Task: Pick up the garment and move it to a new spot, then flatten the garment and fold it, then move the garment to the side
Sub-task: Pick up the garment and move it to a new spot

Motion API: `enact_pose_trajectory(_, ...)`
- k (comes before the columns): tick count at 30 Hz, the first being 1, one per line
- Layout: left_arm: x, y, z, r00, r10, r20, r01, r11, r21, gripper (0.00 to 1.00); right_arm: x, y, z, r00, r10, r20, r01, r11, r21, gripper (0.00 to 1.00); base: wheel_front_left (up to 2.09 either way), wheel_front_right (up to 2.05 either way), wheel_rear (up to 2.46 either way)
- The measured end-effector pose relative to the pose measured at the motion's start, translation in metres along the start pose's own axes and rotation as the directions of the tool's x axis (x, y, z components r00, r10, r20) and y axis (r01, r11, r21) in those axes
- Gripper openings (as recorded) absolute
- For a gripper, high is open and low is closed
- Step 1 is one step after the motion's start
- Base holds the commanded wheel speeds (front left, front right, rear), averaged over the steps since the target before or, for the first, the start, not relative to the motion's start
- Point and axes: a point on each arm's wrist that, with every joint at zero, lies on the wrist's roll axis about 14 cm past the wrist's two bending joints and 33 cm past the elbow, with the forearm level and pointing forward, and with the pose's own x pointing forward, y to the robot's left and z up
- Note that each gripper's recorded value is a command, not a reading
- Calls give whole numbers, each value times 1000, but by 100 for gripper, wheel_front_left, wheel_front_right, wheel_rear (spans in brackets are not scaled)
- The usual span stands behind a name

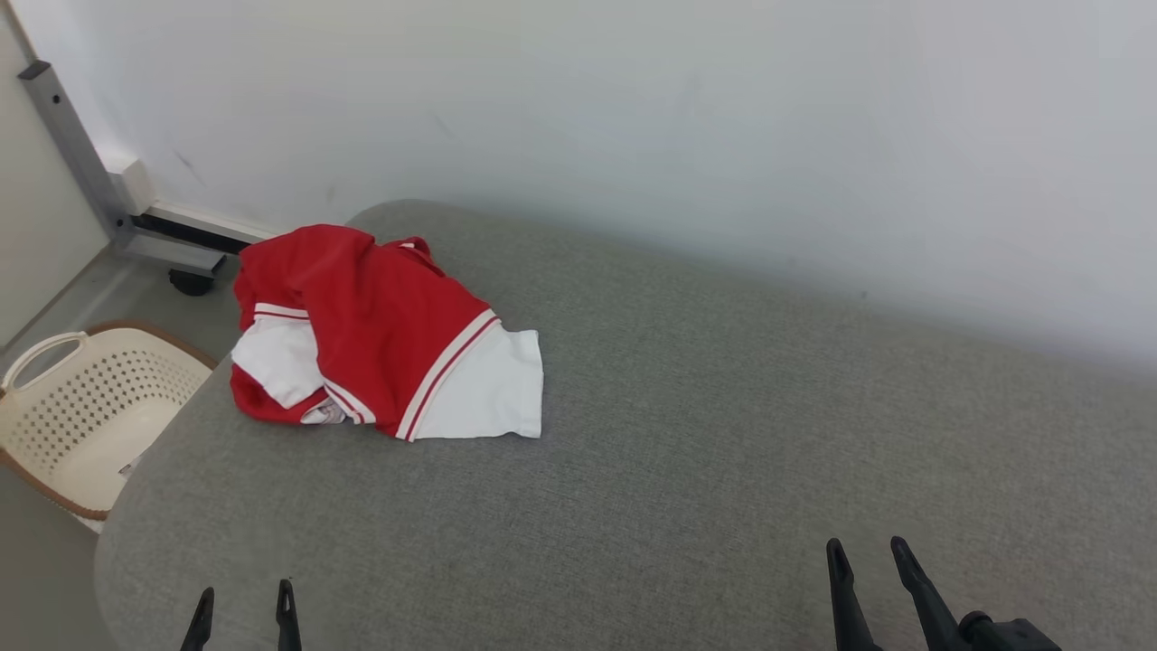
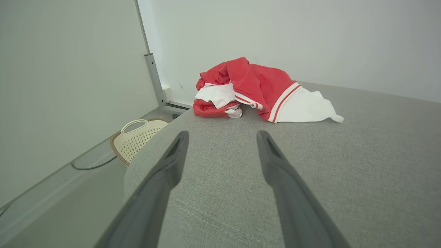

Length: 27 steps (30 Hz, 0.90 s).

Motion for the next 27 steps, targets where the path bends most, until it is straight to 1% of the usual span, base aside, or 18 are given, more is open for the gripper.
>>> enact_pose_trajectory(6,-8,9,-2,1000,26,-2,-26,1000,-3,100,2,8,-1,1000,24,-3,-24,1000,-3,100,0,0,0)
enact_pose_trajectory(19,-8,13,-1,999,50,-3,-50,999,-7,100,1,8,-6,999,26,-21,-26,1000,-1,100,0,0,0)
enact_pose_trajectory(22,-1,13,4,998,58,12,-58,998,-21,100,1,8,-7,999,26,-21,-26,1000,-3,100,0,0,0)
enact_pose_trajectory(27,30,5,25,997,40,69,-36,998,-56,100,1,6,-3,1000,21,-7,-21,1000,-9,100,0,0,0)
